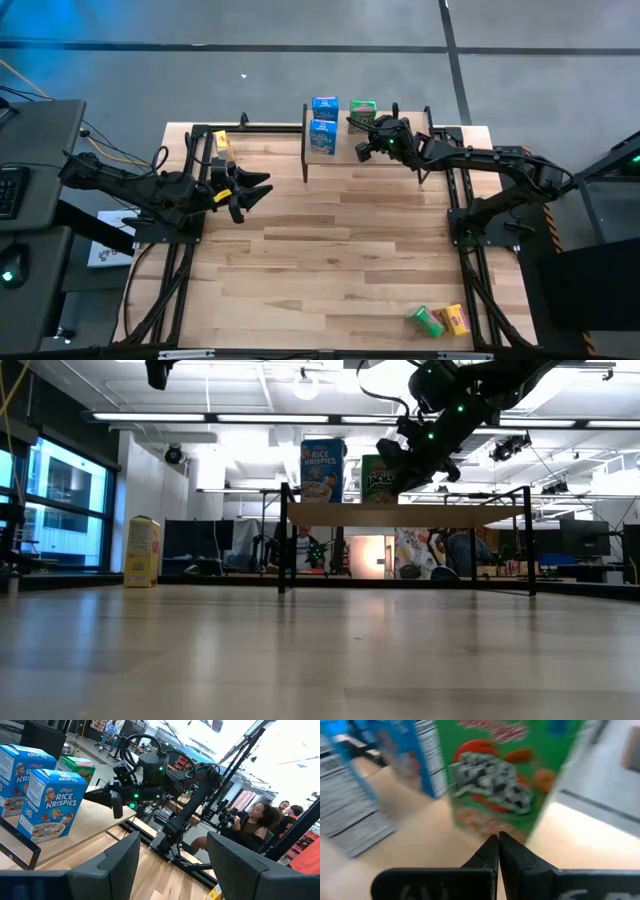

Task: Stack cereal on shelf
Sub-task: Put the left green cereal box on the shelf, then put the green cereal box on the shelf

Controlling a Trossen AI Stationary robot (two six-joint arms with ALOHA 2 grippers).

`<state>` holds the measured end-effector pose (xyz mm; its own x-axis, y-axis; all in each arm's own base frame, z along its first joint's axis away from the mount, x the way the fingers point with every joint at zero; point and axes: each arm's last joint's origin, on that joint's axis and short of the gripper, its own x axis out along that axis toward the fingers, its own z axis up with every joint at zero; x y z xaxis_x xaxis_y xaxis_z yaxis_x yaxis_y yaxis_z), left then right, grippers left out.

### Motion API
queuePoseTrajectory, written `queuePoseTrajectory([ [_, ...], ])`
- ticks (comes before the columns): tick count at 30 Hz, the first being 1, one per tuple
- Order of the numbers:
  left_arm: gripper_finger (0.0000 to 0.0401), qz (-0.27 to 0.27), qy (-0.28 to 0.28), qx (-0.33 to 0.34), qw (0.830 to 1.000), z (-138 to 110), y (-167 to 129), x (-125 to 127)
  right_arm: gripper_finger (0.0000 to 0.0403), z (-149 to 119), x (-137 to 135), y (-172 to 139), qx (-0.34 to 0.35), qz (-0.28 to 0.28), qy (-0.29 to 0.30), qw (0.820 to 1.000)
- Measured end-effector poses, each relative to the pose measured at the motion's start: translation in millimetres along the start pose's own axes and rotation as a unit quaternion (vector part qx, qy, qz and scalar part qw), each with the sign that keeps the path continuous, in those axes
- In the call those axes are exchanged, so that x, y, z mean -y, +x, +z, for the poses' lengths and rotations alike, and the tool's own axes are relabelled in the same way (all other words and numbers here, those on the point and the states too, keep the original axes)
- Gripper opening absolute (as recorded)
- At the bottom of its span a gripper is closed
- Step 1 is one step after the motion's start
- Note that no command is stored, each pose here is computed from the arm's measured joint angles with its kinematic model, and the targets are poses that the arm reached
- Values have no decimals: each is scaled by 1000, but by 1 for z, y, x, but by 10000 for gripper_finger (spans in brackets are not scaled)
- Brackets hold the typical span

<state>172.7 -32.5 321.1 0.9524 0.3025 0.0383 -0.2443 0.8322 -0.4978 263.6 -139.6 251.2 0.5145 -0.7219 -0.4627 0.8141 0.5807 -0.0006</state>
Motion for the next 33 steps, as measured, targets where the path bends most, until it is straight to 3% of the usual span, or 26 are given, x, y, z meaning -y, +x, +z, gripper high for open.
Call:
queuePoseTrajectory([
  [5, 220, 0, 1, 0, 1000, 0, 0, 0, 0, 2, -3, -16, -16, 59, -7, 998],
  [11, 220, -2, 25, -1, 1000, 0, 0, 0, 0, 13, -2, -75, -9, 161, -14, 987],
  [16, 220, -17, 63, -8, 998, -1, 0, 1, 0, 17, -10, -131, 7, 314, -5, 949],
  [19, 220, -17, 70, -8, 997, -1, 0, 1, 0, 20, -17, -156, 34, 377, 16, 925],
  [23, 220, -17, 70, -8, 997, -1, 0, 1, 0, 22, -26, -173, 71, 405, 24, 911],
  [28, 220, -17, 70, -8, 997, -1, 0, 1, 0, 22, -34, -179, 91, 409, 37, 907],
  [30, 220, -17, 69, -8, 997, -1, 0, 1, 2, 26, -35, -180, 102, 410, 75, 903],
  [33, 220, -17, 66, -8, 998, -1, 0, 1, 27, 37, -36, -183, 121, 441, 148, 877],
])
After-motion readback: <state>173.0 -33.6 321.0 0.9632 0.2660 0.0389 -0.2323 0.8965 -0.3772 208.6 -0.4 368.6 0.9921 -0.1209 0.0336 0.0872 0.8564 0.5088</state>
